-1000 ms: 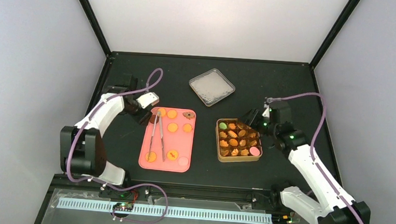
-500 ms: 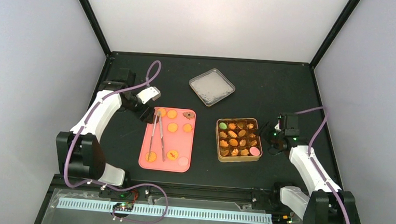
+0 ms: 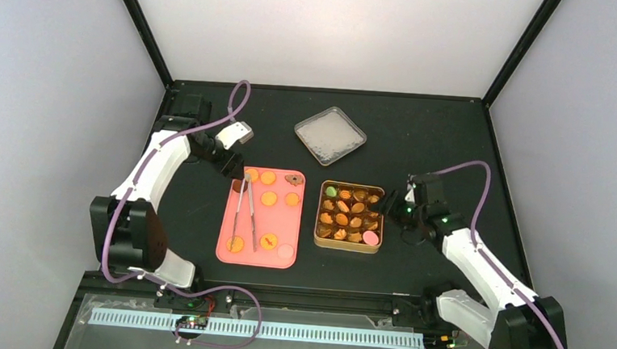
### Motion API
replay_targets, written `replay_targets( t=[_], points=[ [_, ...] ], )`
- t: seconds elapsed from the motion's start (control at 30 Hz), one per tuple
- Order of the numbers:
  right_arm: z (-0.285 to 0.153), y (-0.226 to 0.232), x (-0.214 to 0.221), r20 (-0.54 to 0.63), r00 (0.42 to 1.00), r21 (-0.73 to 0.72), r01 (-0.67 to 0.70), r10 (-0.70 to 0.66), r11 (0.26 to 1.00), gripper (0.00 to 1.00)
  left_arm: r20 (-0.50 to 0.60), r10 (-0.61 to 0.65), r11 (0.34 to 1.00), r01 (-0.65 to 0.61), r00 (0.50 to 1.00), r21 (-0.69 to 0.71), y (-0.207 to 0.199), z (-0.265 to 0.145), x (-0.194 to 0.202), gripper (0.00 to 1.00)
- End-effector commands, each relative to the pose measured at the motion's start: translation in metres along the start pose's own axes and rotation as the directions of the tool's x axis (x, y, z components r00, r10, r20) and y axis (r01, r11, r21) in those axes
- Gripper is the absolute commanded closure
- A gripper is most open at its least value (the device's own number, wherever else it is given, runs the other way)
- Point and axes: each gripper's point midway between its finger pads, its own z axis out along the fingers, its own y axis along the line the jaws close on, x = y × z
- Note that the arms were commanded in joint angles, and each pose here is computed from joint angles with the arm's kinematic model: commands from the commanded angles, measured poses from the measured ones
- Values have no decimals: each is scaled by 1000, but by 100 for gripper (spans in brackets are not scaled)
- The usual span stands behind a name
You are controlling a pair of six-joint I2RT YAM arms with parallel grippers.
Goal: Pack the cookies
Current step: Move the packing box to the center of the board, then pick up the box lid from the corner of the board.
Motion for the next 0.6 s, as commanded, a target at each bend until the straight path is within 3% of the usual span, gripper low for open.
replay_targets(
  t=[0.0, 0.13, 0.43, 0.57],
  points=[
    [-29, 22, -46, 151, 986, 66, 62, -72, 996, 32, 6, 0, 1000, 0, 1000, 4, -3, -2, -1, 27],
    [-30, 43, -99, 255, 961, 124, 79, -108, 989, 30, 9, 2, 1000, -2, 1000, -17, -3, -5, 0, 26],
    [89, 74, -187, 179, 975, 260, 81, -130, 962, 29, 12, -1, 991, 3, 1000, -136, 4, -31, 16, 21],
    [130, 87, -212, 166, 978, 290, 73, -125, 954, 30, 29, -19, 982, 24, 999, -189, 11, -38, 26, 14]
  ],
)
